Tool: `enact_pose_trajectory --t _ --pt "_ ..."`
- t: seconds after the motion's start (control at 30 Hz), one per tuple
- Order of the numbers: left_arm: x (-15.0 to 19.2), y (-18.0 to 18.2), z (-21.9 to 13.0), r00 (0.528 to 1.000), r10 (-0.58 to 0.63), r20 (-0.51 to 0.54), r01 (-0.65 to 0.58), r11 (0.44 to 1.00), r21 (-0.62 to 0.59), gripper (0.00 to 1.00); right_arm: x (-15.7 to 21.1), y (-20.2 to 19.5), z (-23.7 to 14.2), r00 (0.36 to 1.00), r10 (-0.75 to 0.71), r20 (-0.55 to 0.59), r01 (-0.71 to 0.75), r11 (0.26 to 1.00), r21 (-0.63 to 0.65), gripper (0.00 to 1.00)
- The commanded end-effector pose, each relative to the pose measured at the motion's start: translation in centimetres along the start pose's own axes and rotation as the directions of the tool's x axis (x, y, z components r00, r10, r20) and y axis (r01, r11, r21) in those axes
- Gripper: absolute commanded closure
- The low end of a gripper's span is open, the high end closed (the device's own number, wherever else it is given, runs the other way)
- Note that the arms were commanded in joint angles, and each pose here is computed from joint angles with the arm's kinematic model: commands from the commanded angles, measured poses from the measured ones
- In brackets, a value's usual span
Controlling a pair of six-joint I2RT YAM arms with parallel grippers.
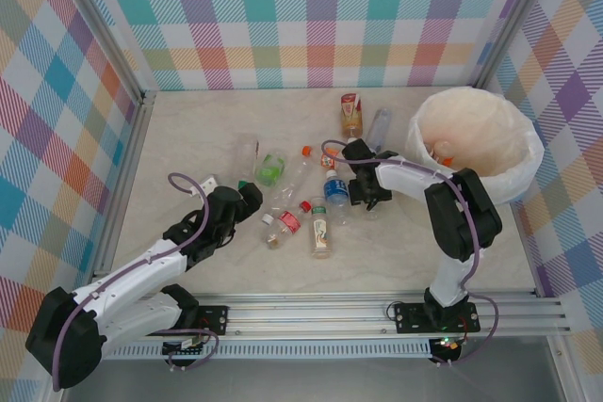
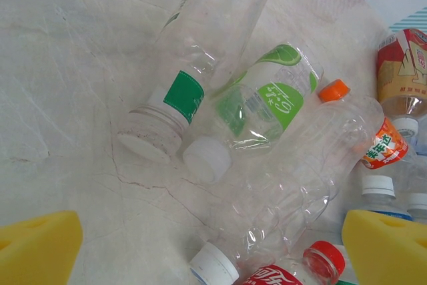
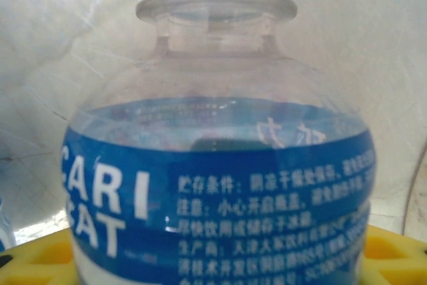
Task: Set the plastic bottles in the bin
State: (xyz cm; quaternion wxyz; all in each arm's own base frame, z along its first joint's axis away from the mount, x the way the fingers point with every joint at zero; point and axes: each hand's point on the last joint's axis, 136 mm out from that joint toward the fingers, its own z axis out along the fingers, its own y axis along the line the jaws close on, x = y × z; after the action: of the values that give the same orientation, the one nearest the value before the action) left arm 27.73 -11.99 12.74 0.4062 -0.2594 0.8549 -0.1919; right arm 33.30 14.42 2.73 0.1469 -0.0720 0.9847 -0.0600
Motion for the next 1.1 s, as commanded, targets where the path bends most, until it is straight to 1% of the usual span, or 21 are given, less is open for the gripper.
enact_pose_trajectory --t 0.0,0.1,0.27,0.4,0.53,0.67,0.77,0.87,0.97,1.07 --pt "0.0 0.8 0.1 1.000 -0.016 0.004 0.016 1.000 -0.021 0.00 -0.6 0.2 -0.3 0.999 -0.019 0.049 0.020 1.000 -0.009 0.46" --pt "0.0 0.8 0.1 1.000 -0.020 0.008 0.020 1.000 -0.020 0.00 -1.3 0.1 -2.0 0.992 -0.035 0.121 0.039 0.999 -0.033 0.49" --pt "0.1 0.6 0.4 1.000 -0.023 0.001 0.023 1.000 -0.012 0.00 -2.7 -0.1 -5.5 0.966 -0.044 0.257 0.064 0.995 -0.071 0.51" --pt "0.3 0.3 0.7 1.000 -0.024 -0.012 0.024 1.000 -0.010 0.00 -4.0 -0.4 -9.2 0.929 -0.026 0.370 0.068 0.992 -0.102 0.51" --pt "0.5 0.2 0.8 1.000 -0.021 -0.024 0.020 1.000 -0.010 0.00 -5.1 -0.7 -13.3 0.892 -0.003 0.451 0.073 0.988 -0.137 0.51" --pt "0.5 0.3 0.9 0.999 -0.020 -0.024 0.020 1.000 -0.014 0.00 -6.2 0.2 -18.6 0.818 0.006 0.575 0.156 0.960 -0.232 0.50" --pt "0.7 0.4 1.0 0.999 -0.020 -0.028 0.019 1.000 -0.017 0.00 -6.9 0.3 -22.4 0.761 0.022 0.648 0.202 0.941 -0.270 0.50" --pt "0.7 0.4 1.0 0.999 -0.021 -0.031 0.020 1.000 -0.015 0.00 -7.6 -0.3 -26.3 0.693 0.056 0.719 0.216 0.935 -0.281 0.50" --pt "0.7 0.5 1.0 0.999 -0.019 -0.033 0.019 1.000 -0.018 0.00 -8.4 -1.4 -30.7 0.602 0.089 0.794 0.228 0.933 -0.277 0.51" --pt "0.8 0.6 1.0 0.999 -0.020 -0.035 0.019 1.000 -0.020 0.00 -9.1 -3.6 -33.9 0.516 0.112 0.849 0.202 0.947 -0.248 0.52"
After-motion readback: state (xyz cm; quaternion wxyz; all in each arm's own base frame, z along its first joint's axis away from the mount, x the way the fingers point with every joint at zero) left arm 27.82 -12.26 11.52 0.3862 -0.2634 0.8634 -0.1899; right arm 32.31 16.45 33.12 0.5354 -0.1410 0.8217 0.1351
